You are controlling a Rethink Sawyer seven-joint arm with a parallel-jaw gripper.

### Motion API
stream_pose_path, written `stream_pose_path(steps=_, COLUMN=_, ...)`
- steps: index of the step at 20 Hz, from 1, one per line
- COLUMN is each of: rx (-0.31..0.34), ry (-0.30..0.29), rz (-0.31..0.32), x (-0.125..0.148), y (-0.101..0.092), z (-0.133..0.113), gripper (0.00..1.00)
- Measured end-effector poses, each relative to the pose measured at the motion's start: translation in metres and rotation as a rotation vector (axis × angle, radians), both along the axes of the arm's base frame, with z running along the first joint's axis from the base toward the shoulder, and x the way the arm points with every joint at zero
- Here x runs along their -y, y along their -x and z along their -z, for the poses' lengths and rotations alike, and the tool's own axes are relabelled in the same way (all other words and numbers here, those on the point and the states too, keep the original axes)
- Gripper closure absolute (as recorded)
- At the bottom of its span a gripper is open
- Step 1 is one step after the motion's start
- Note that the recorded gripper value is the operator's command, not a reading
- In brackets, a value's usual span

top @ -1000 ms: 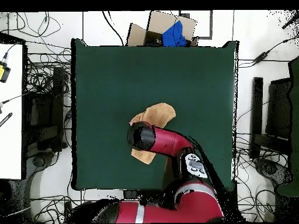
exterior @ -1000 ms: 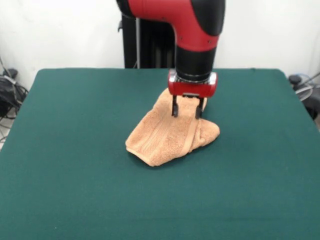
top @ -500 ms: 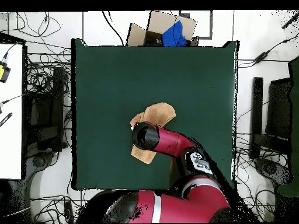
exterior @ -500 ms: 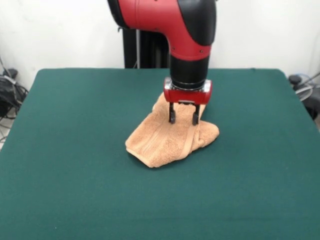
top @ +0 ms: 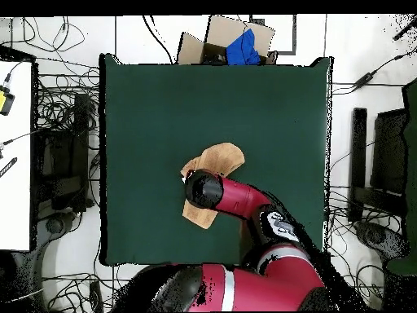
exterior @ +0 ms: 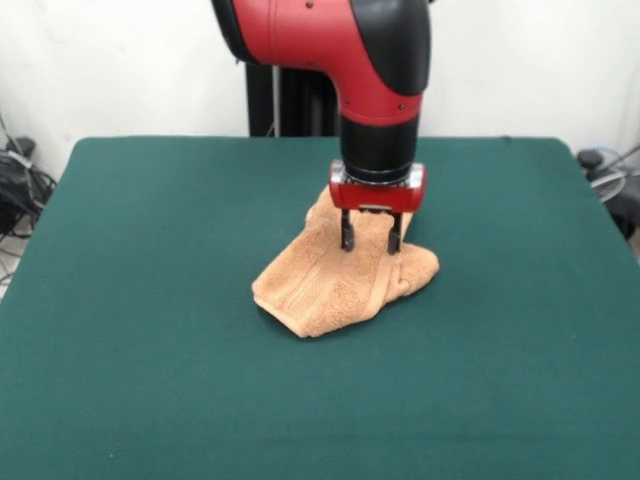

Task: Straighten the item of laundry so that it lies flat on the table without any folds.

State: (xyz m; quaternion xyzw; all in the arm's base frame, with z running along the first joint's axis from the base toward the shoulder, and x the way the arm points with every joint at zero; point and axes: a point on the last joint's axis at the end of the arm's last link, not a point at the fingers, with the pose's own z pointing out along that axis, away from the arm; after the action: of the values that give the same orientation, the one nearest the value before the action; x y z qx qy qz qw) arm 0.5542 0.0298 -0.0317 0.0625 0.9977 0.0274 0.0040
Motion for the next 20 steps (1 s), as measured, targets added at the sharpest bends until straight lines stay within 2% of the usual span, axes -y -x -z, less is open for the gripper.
stream_pose_path(steps=20, rx=0.007, ry=-0.024, rz=0.01, x=-0.0011, y=-0.0043, z=0.0005, gripper=0.0)
